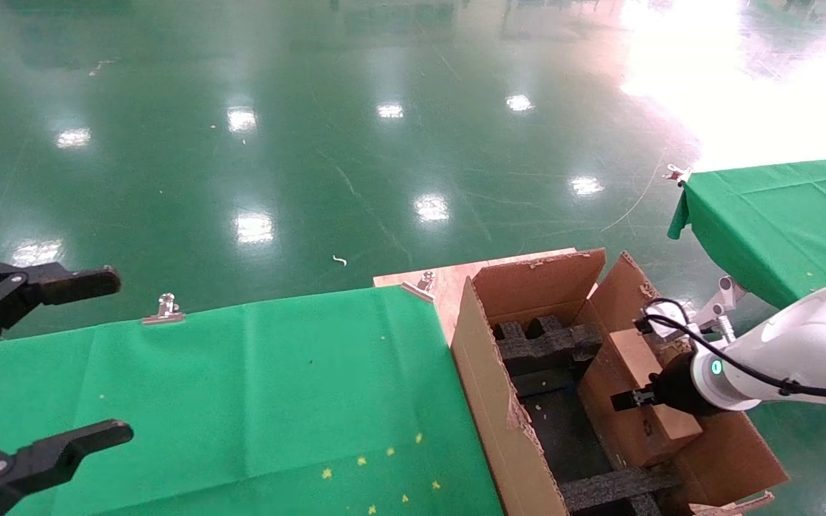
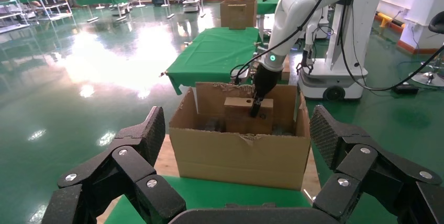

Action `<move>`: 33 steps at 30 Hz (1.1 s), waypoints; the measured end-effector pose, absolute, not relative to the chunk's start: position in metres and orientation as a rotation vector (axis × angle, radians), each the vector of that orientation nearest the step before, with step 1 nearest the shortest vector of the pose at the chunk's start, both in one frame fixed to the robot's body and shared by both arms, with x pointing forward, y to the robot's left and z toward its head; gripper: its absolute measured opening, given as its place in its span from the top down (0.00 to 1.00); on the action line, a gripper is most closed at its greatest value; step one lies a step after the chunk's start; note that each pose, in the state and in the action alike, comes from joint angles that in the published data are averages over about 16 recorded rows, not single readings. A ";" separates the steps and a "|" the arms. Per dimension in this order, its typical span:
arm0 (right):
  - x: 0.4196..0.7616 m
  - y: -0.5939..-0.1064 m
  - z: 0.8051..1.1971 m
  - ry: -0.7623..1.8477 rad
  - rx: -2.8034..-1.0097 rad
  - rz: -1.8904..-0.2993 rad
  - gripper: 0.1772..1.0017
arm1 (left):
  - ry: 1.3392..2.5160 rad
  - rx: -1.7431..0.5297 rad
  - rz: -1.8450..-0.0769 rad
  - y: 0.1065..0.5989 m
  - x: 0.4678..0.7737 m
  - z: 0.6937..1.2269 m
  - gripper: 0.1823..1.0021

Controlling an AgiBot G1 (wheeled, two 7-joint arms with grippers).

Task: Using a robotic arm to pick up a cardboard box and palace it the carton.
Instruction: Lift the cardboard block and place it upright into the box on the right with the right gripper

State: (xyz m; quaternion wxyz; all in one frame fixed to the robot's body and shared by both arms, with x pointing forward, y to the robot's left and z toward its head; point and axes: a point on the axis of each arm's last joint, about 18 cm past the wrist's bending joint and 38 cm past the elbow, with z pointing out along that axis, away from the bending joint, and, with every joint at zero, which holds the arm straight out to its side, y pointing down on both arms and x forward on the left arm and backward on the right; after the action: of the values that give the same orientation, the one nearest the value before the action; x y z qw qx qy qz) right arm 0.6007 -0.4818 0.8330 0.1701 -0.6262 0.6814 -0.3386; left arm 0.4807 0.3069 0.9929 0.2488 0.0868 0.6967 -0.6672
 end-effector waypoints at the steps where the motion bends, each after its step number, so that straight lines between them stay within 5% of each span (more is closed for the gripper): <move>1: 0.602 -0.482 0.831 1.938 -1.782 -0.958 0.83 | 1.898 0.237 -1.818 0.307 0.481 0.993 0.00; 33: 0.620 -0.485 0.809 1.969 -1.860 -0.854 0.81 | 1.898 0.236 -1.818 0.307 0.481 0.993 0.00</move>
State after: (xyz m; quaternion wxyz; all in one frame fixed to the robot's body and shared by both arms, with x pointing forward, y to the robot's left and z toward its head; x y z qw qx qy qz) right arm 0.6202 -0.4853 0.8087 0.1503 -0.6476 0.6853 -0.2972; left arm 0.4807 0.3070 0.9929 0.2488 0.0866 0.6966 -0.6673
